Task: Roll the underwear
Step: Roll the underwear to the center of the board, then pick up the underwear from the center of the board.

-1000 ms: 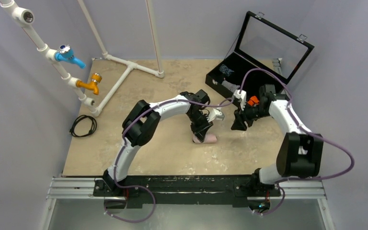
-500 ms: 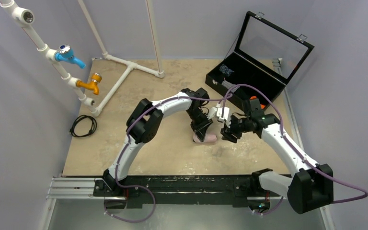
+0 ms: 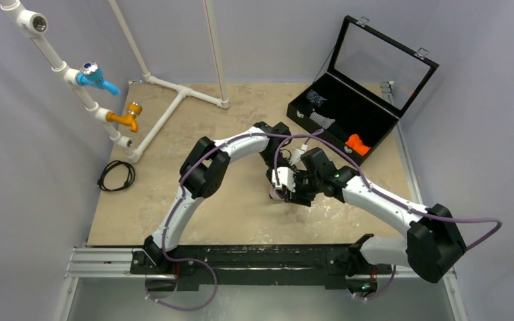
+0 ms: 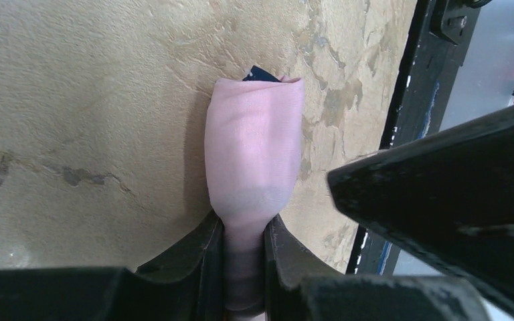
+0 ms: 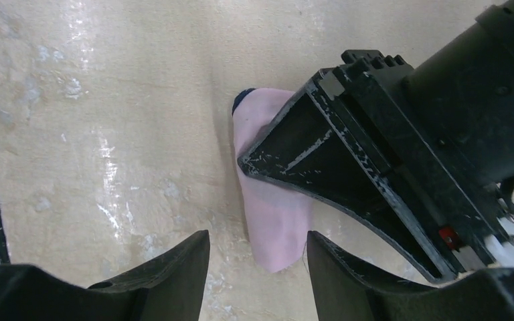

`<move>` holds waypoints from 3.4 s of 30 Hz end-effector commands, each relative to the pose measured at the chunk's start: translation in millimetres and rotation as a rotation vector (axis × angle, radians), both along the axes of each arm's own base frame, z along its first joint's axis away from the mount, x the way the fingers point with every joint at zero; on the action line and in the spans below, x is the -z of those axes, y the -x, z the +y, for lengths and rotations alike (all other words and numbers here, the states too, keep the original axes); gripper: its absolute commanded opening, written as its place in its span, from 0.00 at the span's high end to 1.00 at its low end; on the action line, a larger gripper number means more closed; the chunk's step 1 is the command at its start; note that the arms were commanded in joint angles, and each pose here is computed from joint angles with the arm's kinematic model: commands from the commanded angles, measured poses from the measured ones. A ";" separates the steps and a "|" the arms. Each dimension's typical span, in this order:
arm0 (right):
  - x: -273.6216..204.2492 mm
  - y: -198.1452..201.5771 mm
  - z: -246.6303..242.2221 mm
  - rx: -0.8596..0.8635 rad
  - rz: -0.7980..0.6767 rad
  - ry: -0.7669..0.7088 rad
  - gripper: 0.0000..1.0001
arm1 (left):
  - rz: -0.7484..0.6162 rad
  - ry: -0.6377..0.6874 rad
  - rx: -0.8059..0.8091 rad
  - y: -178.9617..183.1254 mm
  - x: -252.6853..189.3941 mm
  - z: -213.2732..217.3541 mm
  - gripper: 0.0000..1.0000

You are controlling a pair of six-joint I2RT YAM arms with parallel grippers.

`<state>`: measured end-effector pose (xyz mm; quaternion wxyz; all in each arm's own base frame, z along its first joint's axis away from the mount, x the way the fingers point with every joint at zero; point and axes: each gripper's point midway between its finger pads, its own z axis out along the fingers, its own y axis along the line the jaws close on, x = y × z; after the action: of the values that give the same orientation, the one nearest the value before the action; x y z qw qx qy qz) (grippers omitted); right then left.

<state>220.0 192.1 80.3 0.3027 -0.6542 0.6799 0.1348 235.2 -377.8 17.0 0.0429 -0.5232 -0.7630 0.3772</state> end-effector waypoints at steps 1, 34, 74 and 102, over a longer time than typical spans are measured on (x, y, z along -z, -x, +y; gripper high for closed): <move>4.0 -18.2 7.1 0.034 -0.092 0.028 0.46 | 0.008 -0.299 0.058 11.6 87.6 55.7 1.00; 11.0 8.9 16.5 -0.026 0.003 0.038 0.45 | -0.016 -0.317 0.031 6.9 91.2 59.8 1.00; 63.2 15.7 52.9 -0.096 0.127 0.027 0.60 | 0.026 -0.321 0.003 11.7 89.9 58.6 1.00; 62.6 20.6 56.1 -0.099 0.206 -0.055 0.46 | -0.058 -0.338 -0.201 4.2 103.0 60.0 1.00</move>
<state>196.2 233.2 15.6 0.2322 -0.6544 0.6876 0.2120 186.6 -341.6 13.7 0.1649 -0.3596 -0.8352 0.3821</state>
